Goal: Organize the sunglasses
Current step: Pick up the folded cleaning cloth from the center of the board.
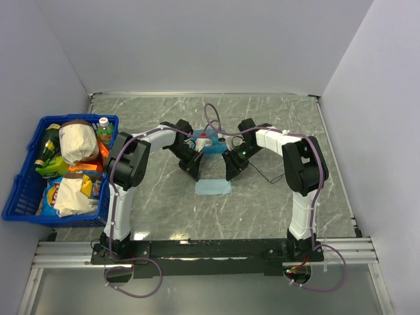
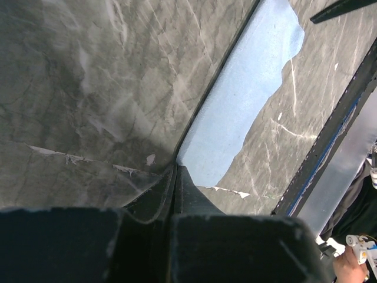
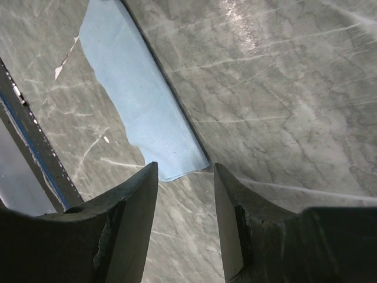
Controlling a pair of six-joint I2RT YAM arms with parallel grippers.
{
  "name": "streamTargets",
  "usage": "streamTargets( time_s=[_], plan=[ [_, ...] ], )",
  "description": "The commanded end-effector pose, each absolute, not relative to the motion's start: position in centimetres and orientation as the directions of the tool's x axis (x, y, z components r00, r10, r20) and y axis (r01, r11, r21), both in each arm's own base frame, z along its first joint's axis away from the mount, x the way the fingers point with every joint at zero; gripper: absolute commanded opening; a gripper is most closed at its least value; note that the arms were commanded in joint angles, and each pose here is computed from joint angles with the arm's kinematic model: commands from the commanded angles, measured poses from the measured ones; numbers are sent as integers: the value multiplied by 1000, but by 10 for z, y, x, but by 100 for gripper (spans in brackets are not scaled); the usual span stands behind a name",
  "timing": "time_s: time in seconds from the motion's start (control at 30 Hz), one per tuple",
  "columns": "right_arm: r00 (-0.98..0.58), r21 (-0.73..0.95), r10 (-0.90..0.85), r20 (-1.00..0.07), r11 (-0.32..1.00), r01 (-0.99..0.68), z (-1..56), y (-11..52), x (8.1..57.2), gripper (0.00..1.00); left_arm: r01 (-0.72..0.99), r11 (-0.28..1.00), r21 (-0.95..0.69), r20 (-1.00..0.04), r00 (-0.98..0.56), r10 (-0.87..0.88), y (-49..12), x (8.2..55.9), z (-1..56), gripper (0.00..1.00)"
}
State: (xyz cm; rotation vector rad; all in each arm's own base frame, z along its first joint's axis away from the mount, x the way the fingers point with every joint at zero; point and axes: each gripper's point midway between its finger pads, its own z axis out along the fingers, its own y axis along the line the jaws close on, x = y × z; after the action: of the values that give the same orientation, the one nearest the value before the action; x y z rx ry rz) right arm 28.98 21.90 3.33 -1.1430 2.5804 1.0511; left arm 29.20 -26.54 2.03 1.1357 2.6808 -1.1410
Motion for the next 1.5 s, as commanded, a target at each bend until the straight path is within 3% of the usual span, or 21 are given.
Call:
streamTargets(
  time_s=[0.0,0.9,1.47],
  plan=[
    [-695,517,-606,-388,481,-708,31,221,298,50,632,443,-636,-291,-727,622,-271,293,23,1],
    [-689,521,-644,-332,484,-703,19,224,290,41,626,470,-622,-312,-749,584,-267,305,28,1],
    [-690,519,-647,-324,488,-702,17,225,290,20,601,469,-647,-282,-760,585,-267,302,23,1]
  ],
)
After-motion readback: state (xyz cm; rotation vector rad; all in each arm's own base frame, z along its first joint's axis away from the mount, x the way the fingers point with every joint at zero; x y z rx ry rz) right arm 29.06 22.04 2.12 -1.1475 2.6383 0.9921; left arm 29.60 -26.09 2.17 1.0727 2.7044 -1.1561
